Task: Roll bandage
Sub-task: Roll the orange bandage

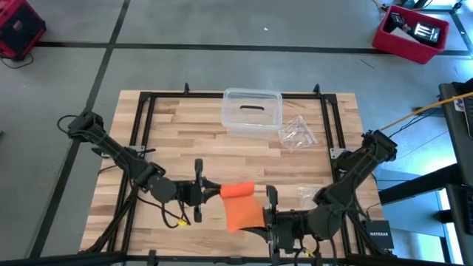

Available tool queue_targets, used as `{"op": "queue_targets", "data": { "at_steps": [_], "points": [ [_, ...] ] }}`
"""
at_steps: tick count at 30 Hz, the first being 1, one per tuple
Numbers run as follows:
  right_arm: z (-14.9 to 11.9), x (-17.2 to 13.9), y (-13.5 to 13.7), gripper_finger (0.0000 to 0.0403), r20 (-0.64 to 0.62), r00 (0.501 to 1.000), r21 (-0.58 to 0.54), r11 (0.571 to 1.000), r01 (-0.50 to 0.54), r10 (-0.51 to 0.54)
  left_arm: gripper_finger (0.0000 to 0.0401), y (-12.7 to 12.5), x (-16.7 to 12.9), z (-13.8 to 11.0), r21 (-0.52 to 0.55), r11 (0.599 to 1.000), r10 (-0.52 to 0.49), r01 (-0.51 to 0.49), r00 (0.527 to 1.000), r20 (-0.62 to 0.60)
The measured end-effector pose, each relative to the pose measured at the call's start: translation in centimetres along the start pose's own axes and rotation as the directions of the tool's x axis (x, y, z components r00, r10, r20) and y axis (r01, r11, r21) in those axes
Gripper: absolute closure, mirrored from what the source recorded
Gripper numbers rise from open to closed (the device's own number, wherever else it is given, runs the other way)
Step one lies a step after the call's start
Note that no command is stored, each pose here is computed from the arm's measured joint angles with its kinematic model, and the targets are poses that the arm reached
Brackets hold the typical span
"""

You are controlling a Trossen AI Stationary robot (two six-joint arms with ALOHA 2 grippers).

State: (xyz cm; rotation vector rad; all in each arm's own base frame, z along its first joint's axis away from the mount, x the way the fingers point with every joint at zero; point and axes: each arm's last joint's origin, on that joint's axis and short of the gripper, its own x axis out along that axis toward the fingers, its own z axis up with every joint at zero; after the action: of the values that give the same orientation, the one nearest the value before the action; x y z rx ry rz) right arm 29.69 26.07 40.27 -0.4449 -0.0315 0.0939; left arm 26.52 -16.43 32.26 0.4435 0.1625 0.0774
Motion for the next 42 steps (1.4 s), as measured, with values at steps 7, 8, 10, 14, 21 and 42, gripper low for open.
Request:
{"op": "queue_targets", "data": {
  "at_steps": [7,8,10,14,21,42],
  "points": [
    [0.7,0.0,-0.9,0.0402,-0.019,0.996,-0.011,0.997,0.081,-0.082,0.0399,-0.1,-0.1,0.0,-0.001,1.0,-0.005,0.005,1.0,0.001],
    [0.7,0.2,-1.2,0.0402,-0.023,0.995,-0.014,0.995,0.096,-0.096,0.0399,-0.1,-0.1,0.0,-0.002,1.0,-0.005,0.005,1.0,0.002],
    [0.5,0.6,-1.6,0.0402,-0.03,0.994,-0.016,0.994,0.109,-0.109,0.0399,-0.2,-0.1,0.0,0.002,1.0,-0.006,0.006,1.0,0.0],
    [-0.2,1.5,-3.0,0.0402,-0.047,0.987,-0.021,0.988,0.15,-0.151,0.0399,-0.2,-0.1,-0.1,0.011,1.0,-0.01,0.01,1.0,-0.013],
    [-0.7,2.7,-5.7,0.0402,-0.043,0.968,0.004,0.969,0.249,-0.248,0.0399,-1.3,0.7,-1.0,0.045,0.999,-0.021,0.024,0.999,-0.049],
    [-6.9,4.4,-13.6,0.0402,-0.393,0.852,0.07,0.913,0.402,-0.345,0.0399,-4.5,-0.7,-0.9,0.184,0.976,-0.109,0.114,0.993,-0.035]
  ]
}}
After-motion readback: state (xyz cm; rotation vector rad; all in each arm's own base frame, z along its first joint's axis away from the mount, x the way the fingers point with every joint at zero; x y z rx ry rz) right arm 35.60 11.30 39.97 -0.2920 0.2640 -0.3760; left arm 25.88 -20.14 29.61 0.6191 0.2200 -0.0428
